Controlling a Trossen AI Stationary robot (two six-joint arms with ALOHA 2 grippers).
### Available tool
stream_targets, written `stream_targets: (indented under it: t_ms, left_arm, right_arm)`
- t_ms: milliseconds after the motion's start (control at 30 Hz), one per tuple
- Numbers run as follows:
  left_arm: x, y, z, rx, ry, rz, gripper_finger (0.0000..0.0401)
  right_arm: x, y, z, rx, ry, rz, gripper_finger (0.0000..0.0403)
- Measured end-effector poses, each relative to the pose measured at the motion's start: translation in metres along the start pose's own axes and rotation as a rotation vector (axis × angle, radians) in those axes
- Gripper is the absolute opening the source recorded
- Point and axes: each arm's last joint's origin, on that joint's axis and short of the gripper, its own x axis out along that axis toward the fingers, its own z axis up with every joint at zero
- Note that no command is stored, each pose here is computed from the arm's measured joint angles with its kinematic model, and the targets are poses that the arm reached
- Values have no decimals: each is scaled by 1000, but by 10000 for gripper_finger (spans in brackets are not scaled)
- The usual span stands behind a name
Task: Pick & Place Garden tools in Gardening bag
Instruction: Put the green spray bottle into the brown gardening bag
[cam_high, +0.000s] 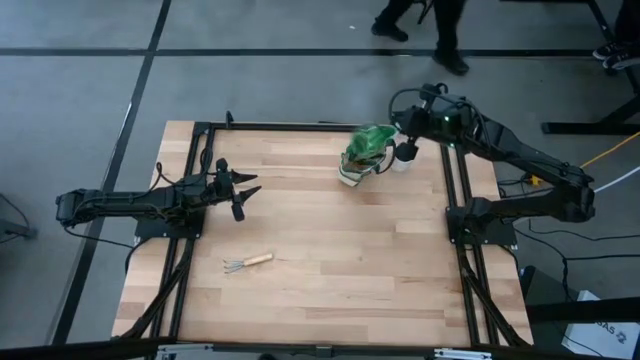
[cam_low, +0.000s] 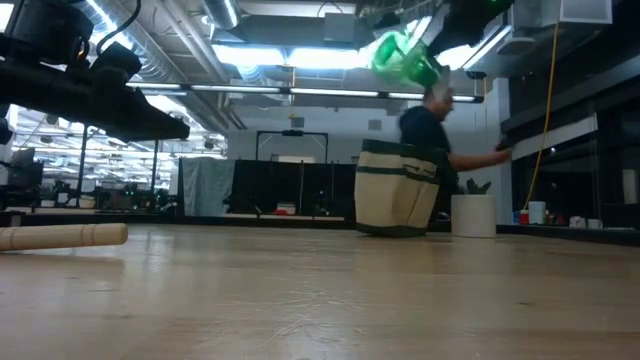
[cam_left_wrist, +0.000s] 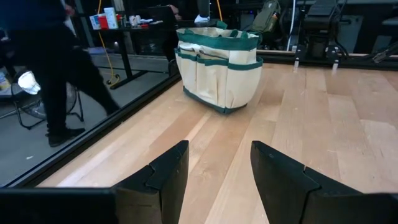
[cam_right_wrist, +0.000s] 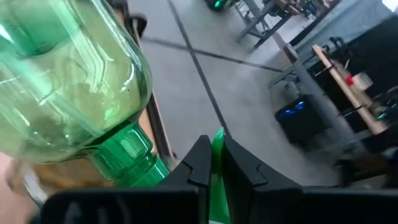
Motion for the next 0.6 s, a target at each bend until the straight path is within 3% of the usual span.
stream_targets:
  t_ms: [300, 600]
  left_arm:
    - [0, 0, 0, 0, 0, 0, 169]
    - [0, 0, 0, 0, 0, 0, 169]
  right_arm:
    - [6, -6, -16, -307, 192, -43, 23]
    - [37, 1, -22, -571, 279, 35, 23]
